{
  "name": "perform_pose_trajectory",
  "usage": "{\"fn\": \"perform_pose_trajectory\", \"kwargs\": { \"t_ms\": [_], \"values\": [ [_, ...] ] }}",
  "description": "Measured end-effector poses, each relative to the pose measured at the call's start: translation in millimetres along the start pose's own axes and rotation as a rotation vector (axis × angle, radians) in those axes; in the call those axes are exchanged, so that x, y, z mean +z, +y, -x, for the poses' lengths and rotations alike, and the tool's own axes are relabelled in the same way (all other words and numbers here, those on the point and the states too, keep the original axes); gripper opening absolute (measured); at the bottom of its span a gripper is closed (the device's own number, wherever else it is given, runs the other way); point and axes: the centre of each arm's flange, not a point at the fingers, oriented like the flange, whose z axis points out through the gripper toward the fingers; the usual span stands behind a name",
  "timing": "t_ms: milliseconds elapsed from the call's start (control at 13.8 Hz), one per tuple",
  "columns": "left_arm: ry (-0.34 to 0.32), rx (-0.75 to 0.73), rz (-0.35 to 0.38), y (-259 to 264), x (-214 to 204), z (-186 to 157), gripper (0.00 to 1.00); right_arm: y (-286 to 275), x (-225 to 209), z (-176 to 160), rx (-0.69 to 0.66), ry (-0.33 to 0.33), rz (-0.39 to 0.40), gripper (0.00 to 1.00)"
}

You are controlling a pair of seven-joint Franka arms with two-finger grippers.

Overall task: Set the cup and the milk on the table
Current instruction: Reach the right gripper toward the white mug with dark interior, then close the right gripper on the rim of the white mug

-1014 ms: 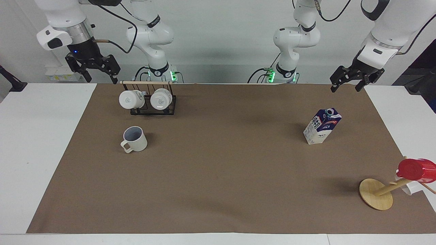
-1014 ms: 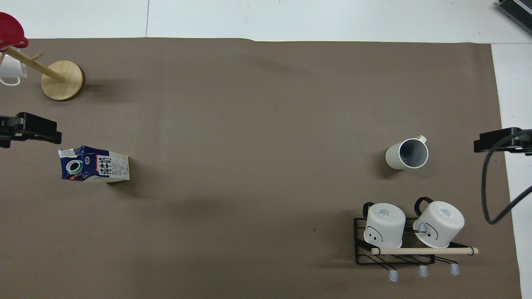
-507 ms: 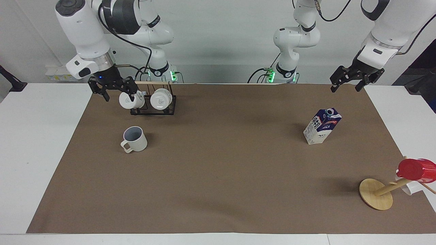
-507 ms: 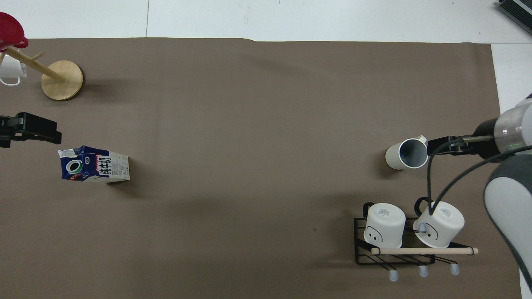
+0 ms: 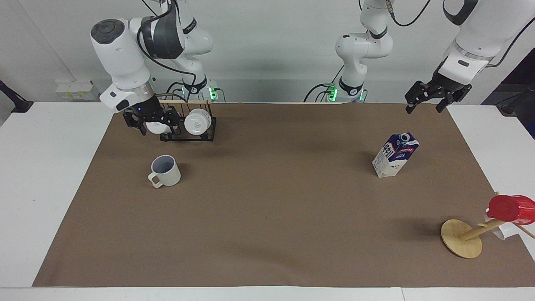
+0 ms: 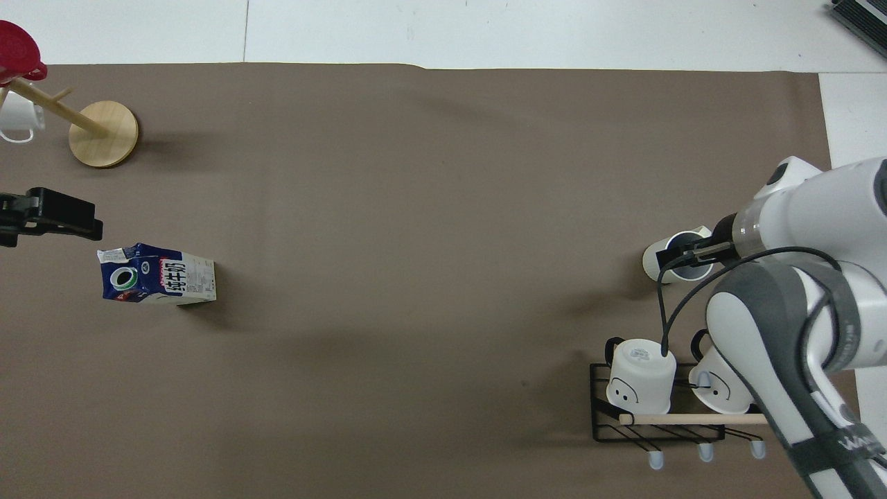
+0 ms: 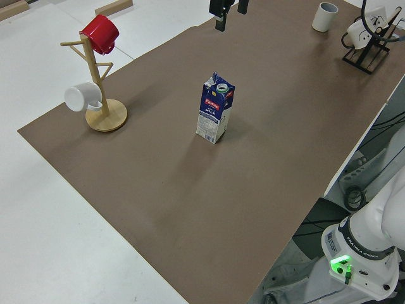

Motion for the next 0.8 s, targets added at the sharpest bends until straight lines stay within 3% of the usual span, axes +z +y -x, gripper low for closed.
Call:
{"fn": "perform_pose_trajectory", "kwargs": {
  "t_ms": [507,797],
  "values": [
    [0.000,0.000,0.000,0,0,0,1.00,-1,63,-2,-0.174,-0.014,0.005,1.00],
    [0.000,0.000,0.000,0,0,0,1.00,1,91,1,-0.206,0.006,0.014,1.00]
  ]
}}
